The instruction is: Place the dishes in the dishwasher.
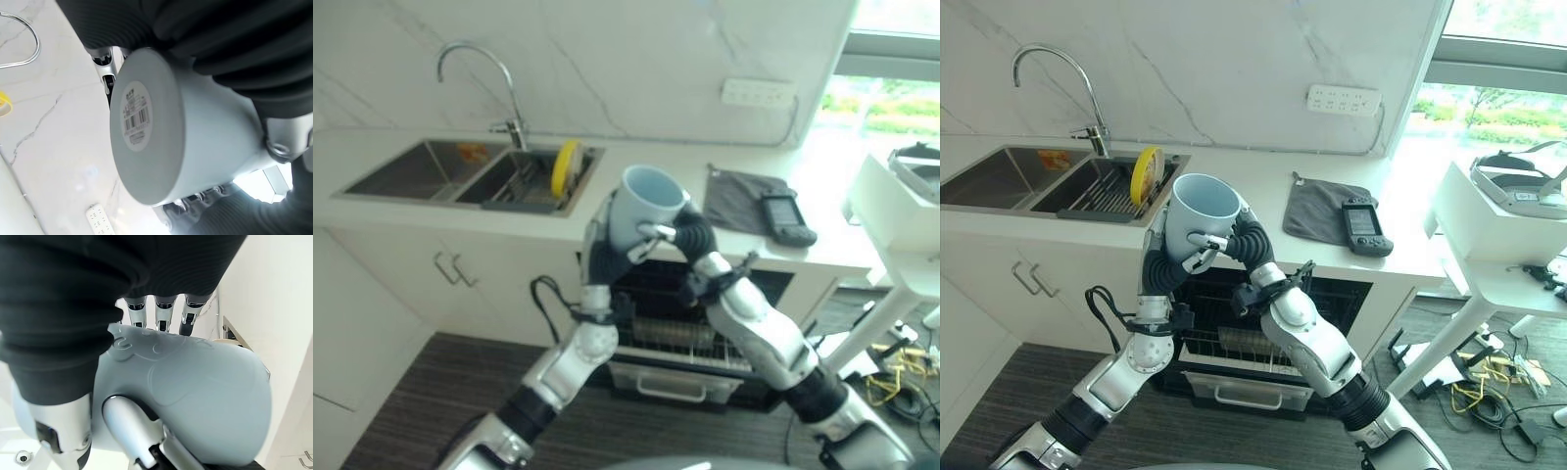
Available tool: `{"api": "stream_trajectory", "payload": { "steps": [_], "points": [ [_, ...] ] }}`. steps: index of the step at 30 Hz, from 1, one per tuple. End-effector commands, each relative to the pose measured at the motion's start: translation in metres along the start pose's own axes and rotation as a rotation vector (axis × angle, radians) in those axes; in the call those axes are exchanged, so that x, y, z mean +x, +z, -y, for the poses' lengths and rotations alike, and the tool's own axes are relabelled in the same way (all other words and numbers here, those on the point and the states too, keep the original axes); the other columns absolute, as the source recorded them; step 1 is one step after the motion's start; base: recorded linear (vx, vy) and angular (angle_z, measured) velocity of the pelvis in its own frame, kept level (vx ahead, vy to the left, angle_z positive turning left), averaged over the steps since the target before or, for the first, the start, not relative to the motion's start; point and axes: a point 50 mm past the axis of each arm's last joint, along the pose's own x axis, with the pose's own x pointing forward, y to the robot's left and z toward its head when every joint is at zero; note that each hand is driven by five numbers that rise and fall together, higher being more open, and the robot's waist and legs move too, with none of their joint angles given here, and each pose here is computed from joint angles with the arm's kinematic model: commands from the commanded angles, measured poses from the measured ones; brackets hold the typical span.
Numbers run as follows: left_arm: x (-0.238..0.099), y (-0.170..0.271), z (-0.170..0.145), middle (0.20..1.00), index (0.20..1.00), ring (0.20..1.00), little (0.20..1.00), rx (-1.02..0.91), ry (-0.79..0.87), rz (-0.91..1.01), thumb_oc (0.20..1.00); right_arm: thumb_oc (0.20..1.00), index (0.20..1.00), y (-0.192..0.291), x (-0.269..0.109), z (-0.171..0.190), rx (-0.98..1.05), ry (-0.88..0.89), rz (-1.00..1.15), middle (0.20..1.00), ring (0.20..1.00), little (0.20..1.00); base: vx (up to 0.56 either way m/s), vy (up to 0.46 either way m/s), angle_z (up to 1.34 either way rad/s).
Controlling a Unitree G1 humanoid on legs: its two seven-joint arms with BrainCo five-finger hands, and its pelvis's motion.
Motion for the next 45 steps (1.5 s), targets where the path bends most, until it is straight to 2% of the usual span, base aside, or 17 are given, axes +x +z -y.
{"api": "stream_trajectory", "payload": {
  "steps": [1,33,34,35,36,45],
  "points": [
    [0.025,0.023,0.015,0.200,0.200,0.200,0.200,-0.012,-0.047,0.188,0.200,1.000,1.000,0.047,0.023,-0.022,0.018,0.060,0.213,1.000,1.000,1.000,0.00,0.000,0.00],
    [0.019,0.031,0.024,0.200,0.200,0.200,0.200,-0.031,-0.119,0.233,0.200,1.000,1.000,0.046,0.026,-0.034,-0.032,0.071,0.234,1.000,1.000,1.000,0.00,0.000,0.00],
    [0.019,0.031,0.025,0.200,0.200,0.200,0.200,-0.030,-0.119,0.236,0.200,0.824,0.824,0.046,0.026,-0.035,-0.038,0.074,0.234,0.824,0.824,0.824,0.00,0.000,0.00],
    [0.019,0.031,0.024,0.200,0.200,0.200,0.200,-0.028,-0.118,0.238,0.200,0.335,0.335,0.046,0.026,-0.034,-0.042,0.075,0.236,0.335,0.335,0.335,0.00,0.000,0.00],
    [0.020,0.031,0.024,0.200,0.200,0.200,0.200,-0.026,-0.117,0.239,0.200,0.200,0.200,0.047,0.026,-0.034,-0.044,0.076,0.237,0.200,0.200,0.200,0.00,0.000,0.00],
    [0.019,0.028,0.022,0.200,0.200,0.200,0.200,-0.024,-0.109,0.224,0.200,0.200,0.200,0.048,0.025,-0.032,-0.074,0.088,0.245,0.200,0.200,0.200,0.00,0.000,0.00]
  ]
}}
